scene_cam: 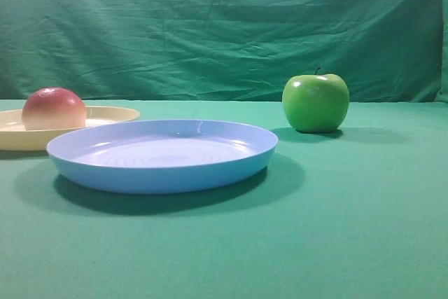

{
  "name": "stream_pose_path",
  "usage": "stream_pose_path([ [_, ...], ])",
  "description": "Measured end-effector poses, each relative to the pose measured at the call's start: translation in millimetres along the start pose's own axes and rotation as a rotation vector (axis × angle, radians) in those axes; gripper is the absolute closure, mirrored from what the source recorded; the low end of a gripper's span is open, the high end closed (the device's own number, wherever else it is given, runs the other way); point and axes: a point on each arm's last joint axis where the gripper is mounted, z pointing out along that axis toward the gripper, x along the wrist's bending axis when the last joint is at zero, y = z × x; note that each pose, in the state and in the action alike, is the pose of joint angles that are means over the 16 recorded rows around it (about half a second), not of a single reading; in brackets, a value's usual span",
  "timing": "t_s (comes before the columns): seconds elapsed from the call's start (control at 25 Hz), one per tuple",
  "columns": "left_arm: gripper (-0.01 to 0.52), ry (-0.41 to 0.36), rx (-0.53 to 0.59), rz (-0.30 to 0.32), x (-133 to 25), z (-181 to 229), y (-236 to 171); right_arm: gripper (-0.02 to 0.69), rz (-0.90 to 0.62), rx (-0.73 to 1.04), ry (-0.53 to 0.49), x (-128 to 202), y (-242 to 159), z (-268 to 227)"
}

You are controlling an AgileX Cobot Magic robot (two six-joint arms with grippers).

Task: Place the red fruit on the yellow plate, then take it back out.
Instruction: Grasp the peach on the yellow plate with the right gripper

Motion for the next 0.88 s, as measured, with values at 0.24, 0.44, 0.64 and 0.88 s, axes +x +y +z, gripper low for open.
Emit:
stream_pose_path([
  [0.24,0.514,0.000,0.000,0.000,0.0,0,0,0.665,0.032,-0.167,0.025,2,16,-2],
  [0.44,0.514,0.000,0.000,0.000,0.0,0,0,0.665,0.071,-0.340,0.052,4,40,-9],
  [0.64,0.514,0.000,0.000,0.000,0.0,0,0,0.665,0.111,-0.460,0.081,7,71,-18],
  [0.88,0.514,0.000,0.000,0.000,0.0,0,0,0.665,0.141,-0.449,0.123,12,110,-20],
])
